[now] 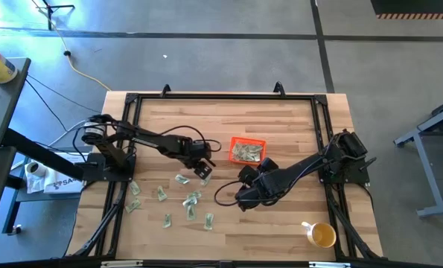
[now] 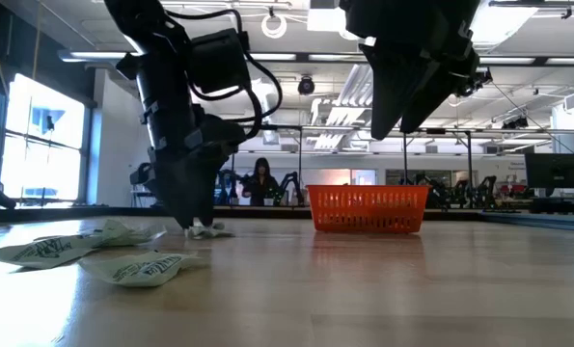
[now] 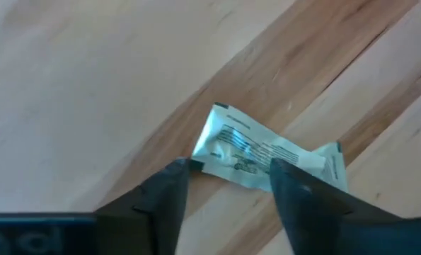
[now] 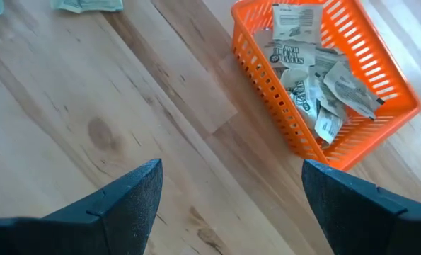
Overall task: Pick and place Stevia / Truvia into bins
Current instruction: Put the green stevia packet into the orange basket
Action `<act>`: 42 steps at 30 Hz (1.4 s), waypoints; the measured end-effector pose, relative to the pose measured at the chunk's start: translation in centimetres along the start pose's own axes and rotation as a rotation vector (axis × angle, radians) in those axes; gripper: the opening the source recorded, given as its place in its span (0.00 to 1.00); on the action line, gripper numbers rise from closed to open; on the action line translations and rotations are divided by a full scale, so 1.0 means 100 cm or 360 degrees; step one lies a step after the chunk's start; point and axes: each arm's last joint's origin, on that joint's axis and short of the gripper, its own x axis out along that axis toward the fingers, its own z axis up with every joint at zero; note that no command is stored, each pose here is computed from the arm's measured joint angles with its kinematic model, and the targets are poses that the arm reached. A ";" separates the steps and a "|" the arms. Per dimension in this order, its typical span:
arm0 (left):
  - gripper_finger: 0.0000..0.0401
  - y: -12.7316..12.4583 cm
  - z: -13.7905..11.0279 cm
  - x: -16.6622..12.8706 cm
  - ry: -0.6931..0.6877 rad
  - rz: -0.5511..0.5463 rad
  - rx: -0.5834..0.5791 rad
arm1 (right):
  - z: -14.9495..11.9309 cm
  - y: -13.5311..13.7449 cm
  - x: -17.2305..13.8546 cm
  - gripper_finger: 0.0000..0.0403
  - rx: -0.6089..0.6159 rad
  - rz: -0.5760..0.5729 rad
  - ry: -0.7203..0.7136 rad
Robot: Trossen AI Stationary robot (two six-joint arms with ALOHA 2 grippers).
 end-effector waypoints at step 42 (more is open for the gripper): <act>0.05 -0.057 0.154 -0.023 -0.0448 -0.0484 0.0688 | -0.070 0.001 -0.039 0.81 0.0081 -0.0197 0.0346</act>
